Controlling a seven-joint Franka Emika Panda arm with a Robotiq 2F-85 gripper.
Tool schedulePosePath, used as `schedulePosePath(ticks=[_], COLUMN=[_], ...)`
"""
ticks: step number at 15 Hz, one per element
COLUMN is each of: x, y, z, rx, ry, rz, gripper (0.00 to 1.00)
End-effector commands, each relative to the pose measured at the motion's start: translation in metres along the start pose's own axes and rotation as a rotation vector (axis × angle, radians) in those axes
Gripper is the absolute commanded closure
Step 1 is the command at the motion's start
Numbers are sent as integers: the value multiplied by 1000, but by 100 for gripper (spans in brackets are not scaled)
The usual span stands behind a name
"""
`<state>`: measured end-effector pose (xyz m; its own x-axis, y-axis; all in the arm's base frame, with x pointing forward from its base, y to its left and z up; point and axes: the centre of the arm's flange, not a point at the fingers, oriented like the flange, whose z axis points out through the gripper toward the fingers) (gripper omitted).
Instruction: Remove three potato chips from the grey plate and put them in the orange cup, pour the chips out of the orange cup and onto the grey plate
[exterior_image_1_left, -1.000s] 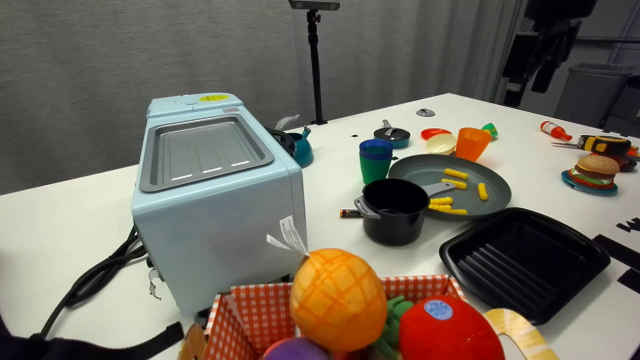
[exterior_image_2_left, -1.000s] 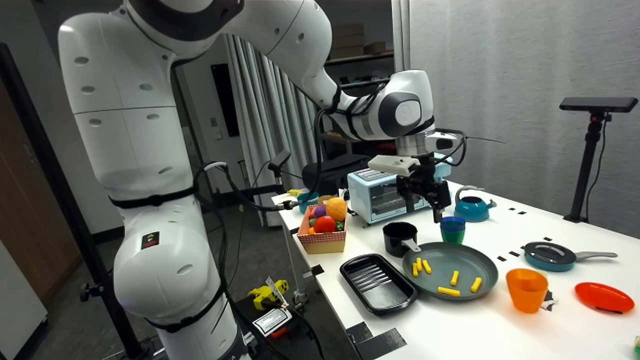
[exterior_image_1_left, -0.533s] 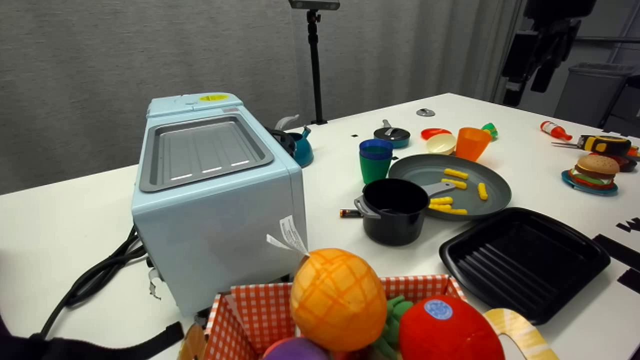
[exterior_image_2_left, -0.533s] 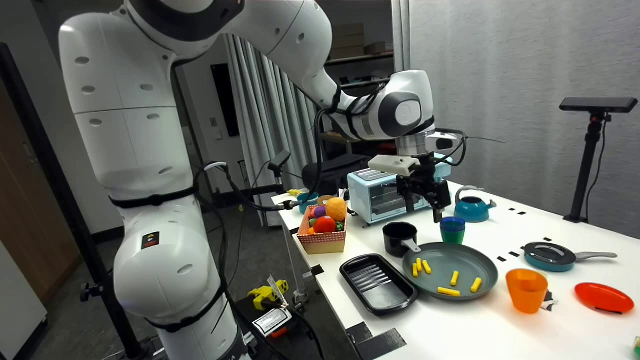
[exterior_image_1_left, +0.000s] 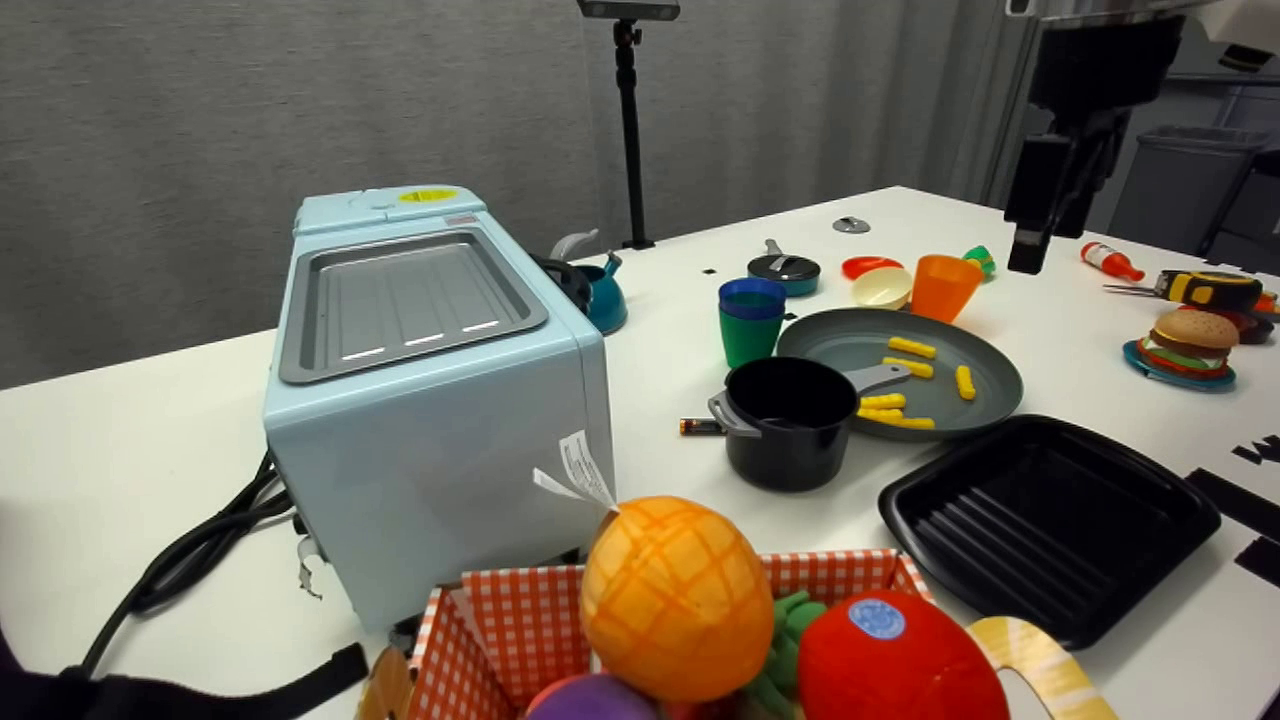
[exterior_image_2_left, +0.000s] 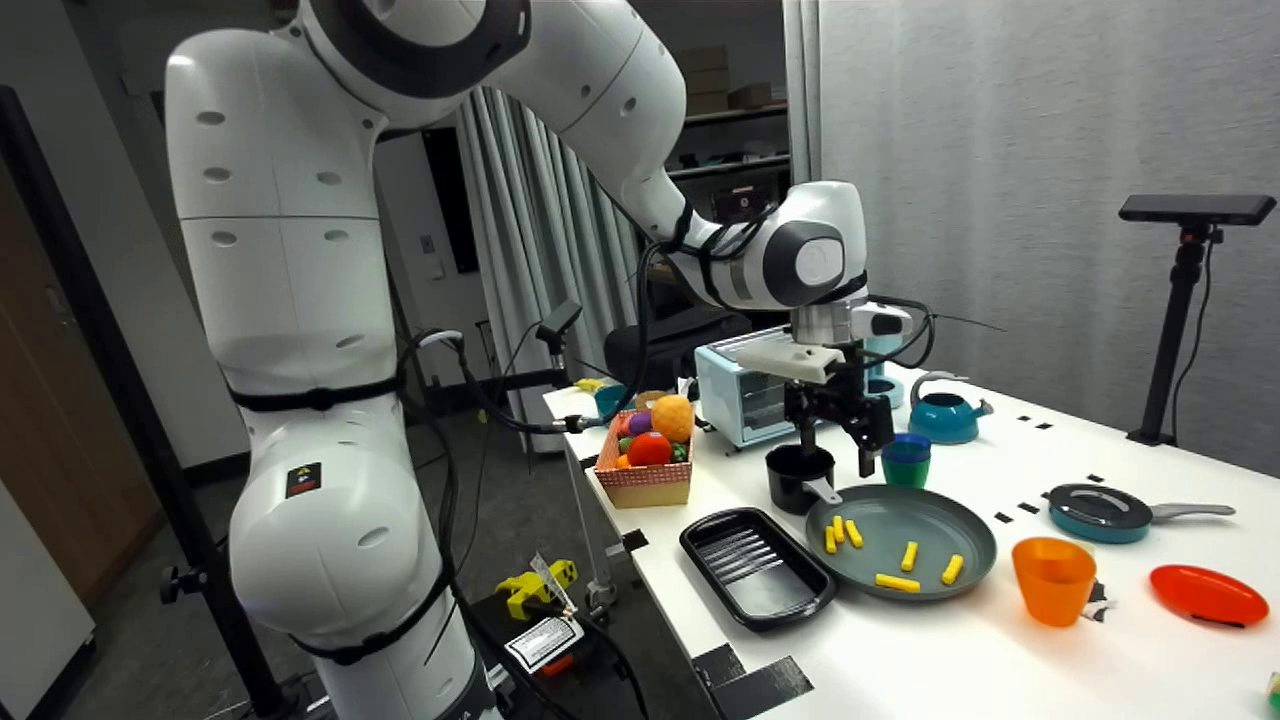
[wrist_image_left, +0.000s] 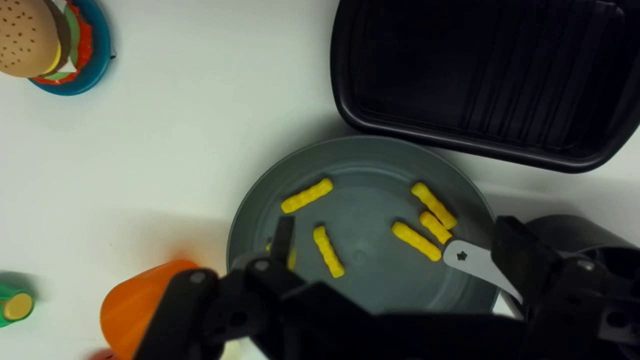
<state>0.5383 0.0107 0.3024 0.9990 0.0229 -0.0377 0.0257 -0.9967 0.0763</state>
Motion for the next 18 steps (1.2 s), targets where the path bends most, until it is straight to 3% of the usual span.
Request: schedulePosePath(ticks=[1, 11, 18], x=[20, 61, 87], y=[0, -5, -31], z=[31, 98, 121], rx=[3, 34, 47], ry=[-12, -77, -65], rz=[-90, -381, -576], gripper=[0, 0, 0])
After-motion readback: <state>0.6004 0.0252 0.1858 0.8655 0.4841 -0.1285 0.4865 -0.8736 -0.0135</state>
